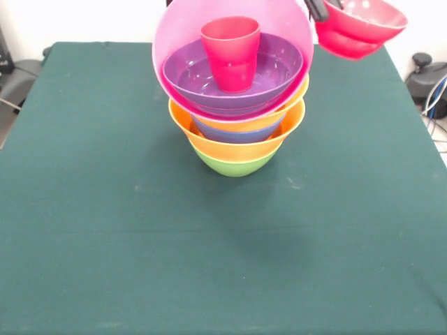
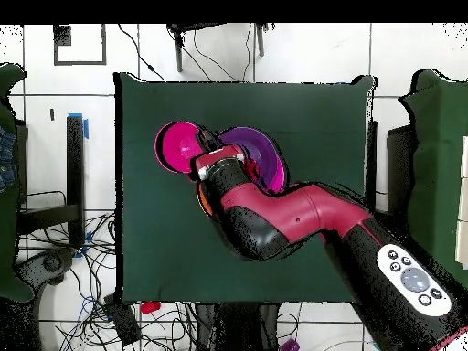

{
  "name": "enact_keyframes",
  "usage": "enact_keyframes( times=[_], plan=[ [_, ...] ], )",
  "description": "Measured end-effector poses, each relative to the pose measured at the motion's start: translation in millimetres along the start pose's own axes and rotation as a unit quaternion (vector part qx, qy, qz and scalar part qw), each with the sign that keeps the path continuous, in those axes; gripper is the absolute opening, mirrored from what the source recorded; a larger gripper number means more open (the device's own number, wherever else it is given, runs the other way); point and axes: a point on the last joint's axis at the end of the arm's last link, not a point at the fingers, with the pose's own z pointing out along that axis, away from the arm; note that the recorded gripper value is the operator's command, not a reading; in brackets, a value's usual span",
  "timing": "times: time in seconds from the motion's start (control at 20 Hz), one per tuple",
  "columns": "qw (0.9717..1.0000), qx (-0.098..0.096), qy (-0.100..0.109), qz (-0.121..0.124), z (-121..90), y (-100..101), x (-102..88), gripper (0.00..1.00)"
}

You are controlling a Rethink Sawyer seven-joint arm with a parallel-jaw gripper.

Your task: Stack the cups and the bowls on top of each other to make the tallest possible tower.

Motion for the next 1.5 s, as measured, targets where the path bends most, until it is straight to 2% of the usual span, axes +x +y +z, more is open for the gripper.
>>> enact_keyframes(
  times=[0.25, 0.55, 0.8, 1.05, 1.35, 1.5],
  plan=[
    [0.9999, -0.011, 0.010, 0.008, -5, -3, -4.2, 0.00],
    [0.9995, -0.032, 0.005, 0.001, -11, 6, -21.0, 0.00],
    [0.9991, -0.043, 0.005, 0.002, -18, 6, -31.2, 0.00],
    [0.9985, -0.050, 0.013, 0.020, -27, -10, -37.7, 0.00],
    [0.9962, -0.054, 0.031, 0.060, -34, -48, -37.7, 0.00],
    [0.9953, -0.058, 0.034, 0.070, -36, -57, -37.2, 0.00]
  ],
)
